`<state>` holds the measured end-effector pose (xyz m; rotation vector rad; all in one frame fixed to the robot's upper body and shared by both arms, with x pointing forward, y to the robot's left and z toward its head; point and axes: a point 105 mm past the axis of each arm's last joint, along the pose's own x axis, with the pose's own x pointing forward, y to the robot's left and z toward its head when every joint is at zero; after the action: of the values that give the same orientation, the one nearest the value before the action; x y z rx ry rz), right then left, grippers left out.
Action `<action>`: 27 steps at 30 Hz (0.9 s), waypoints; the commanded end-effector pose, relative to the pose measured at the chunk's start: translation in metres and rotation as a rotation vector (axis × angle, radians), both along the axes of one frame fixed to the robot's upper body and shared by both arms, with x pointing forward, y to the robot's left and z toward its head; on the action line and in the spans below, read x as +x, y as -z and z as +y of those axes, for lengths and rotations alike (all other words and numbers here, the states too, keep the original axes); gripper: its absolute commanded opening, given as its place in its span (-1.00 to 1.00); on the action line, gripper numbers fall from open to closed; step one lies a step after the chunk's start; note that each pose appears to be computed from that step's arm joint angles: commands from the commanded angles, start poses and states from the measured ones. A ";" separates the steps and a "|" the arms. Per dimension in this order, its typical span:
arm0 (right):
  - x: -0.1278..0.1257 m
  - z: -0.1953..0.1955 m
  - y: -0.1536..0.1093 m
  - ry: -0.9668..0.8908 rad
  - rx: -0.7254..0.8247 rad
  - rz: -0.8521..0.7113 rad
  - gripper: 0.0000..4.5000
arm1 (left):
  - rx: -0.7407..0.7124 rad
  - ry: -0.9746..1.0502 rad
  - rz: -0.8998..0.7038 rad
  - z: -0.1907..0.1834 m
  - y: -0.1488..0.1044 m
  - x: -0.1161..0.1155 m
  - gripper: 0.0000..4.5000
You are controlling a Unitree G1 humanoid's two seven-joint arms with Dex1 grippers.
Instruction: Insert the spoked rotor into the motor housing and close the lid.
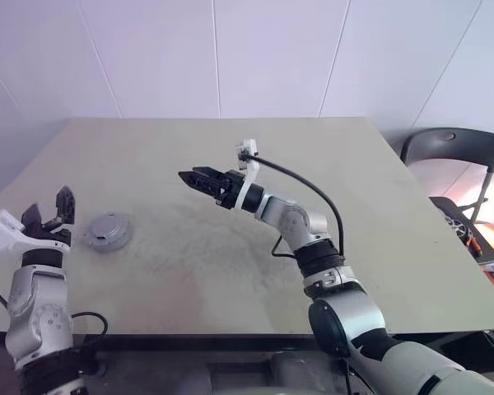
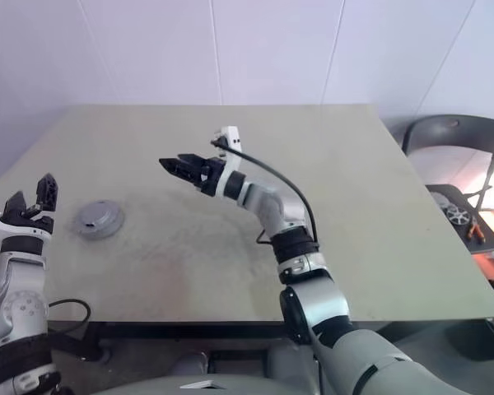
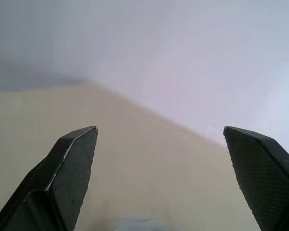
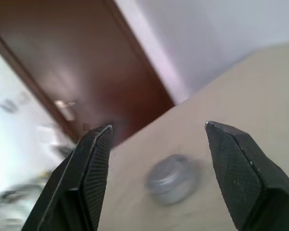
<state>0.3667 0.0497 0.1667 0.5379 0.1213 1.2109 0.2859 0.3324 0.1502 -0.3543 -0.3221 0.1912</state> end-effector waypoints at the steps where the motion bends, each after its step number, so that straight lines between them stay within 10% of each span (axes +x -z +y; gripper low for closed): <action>1: 0.001 -0.004 0.002 0.001 -0.058 -0.093 0.45 | 0.145 0.142 -0.043 -0.028 -0.021 -0.007 0.98; 8: 0.016 -0.039 0.016 0.078 -0.186 -0.159 0.45 | 0.408 0.407 0.039 -0.072 -0.014 -0.014 0.98; 13: 0.015 -0.063 0.016 0.090 -0.221 -0.218 0.98 | 0.440 0.504 0.012 -0.082 -0.019 -0.005 1.00; 27: 0.016 -0.135 0.032 0.321 -0.293 -0.124 0.98 | 0.519 0.801 -0.002 -0.123 -0.019 0.036 1.00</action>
<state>0.3809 -0.0807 0.1154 0.2249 0.1665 0.9051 0.3200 0.2135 0.1593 0.0204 -0.1774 -0.6322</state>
